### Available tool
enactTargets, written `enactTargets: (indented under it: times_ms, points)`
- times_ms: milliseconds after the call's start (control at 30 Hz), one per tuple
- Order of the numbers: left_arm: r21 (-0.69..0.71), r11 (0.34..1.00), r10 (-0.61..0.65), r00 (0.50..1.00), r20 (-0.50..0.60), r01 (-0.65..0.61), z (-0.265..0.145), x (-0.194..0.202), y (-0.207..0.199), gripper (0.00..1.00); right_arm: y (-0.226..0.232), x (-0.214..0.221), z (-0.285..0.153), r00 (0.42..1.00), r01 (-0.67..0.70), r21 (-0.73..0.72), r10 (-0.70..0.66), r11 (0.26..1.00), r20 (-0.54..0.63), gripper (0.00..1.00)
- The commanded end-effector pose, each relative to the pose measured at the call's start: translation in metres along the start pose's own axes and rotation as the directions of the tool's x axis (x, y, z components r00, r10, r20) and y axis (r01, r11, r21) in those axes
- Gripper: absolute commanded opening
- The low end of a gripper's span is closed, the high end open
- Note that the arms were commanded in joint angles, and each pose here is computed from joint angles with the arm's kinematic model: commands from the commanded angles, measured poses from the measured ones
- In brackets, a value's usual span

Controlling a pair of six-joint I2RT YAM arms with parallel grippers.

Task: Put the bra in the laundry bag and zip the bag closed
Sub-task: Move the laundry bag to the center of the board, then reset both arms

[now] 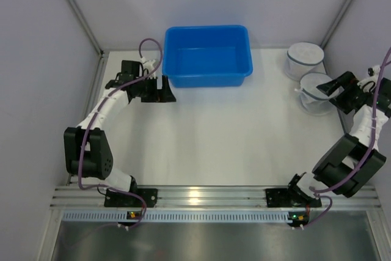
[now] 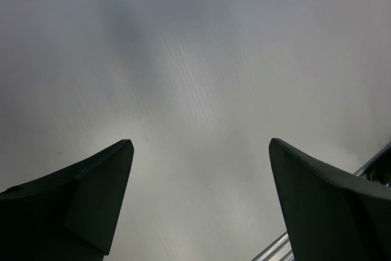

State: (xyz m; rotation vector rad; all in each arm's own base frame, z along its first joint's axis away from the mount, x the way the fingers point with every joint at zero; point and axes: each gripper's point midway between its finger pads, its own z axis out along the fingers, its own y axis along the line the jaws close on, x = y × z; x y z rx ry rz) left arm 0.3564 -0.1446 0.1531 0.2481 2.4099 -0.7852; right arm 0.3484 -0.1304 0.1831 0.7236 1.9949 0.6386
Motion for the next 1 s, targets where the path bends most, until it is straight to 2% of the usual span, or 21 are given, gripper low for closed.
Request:
enactTargets:
  times_ms: [0,67,233,333,367,500,667,833,967]
  points:
    - [-0.085,0.994,0.068,0.996,0.057,-0.063,-0.021,-0.022,0.014,0.98,0.024,0.012,-0.035,0.971,0.217,-0.045,-0.221,0.975,-0.096,0.99]
    - [-0.185,0.977,0.12,0.991,0.056,-0.107,-0.029,-0.023,0.031,0.98,0.041,0.005,-0.041,0.945,0.311,-0.108,-0.319,0.944,-0.076,0.99]
    - [-0.338,0.93,0.149,0.989,-0.02,-0.147,-0.04,-0.007,0.061,0.98,0.083,0.036,-0.018,0.874,0.428,-0.226,-0.464,0.875,-0.142,0.99]
    - [-0.372,0.914,0.159,0.987,-0.034,-0.161,-0.047,0.004,0.065,0.98,0.115,0.078,0.008,0.768,0.558,-0.286,-0.615,0.779,-0.177,1.0]
    - [-0.367,0.916,0.157,0.986,-0.046,-0.163,-0.049,0.011,0.064,0.98,0.133,0.106,0.017,0.709,0.598,-0.335,-0.676,0.728,-0.203,0.99]
    - [-0.364,0.917,0.141,0.987,-0.082,-0.162,-0.048,0.03,0.067,0.98,0.16,0.168,0.035,0.587,0.637,-0.45,-0.772,0.626,-0.244,0.99]
    - [-0.361,0.918,0.126,0.984,-0.125,-0.163,-0.044,0.051,0.073,0.98,0.16,0.223,0.041,0.439,0.694,-0.507,-0.859,0.511,-0.264,0.99]
    - [-0.372,0.915,0.111,0.985,-0.131,-0.153,-0.044,0.057,0.074,0.98,0.16,0.245,0.034,0.407,0.689,-0.541,-0.875,0.483,-0.263,0.99]
    - [-0.326,0.931,0.137,0.986,-0.098,-0.162,-0.048,0.052,0.062,0.98,0.164,0.243,0.029,0.402,0.695,-0.545,-0.882,0.468,-0.245,0.99]
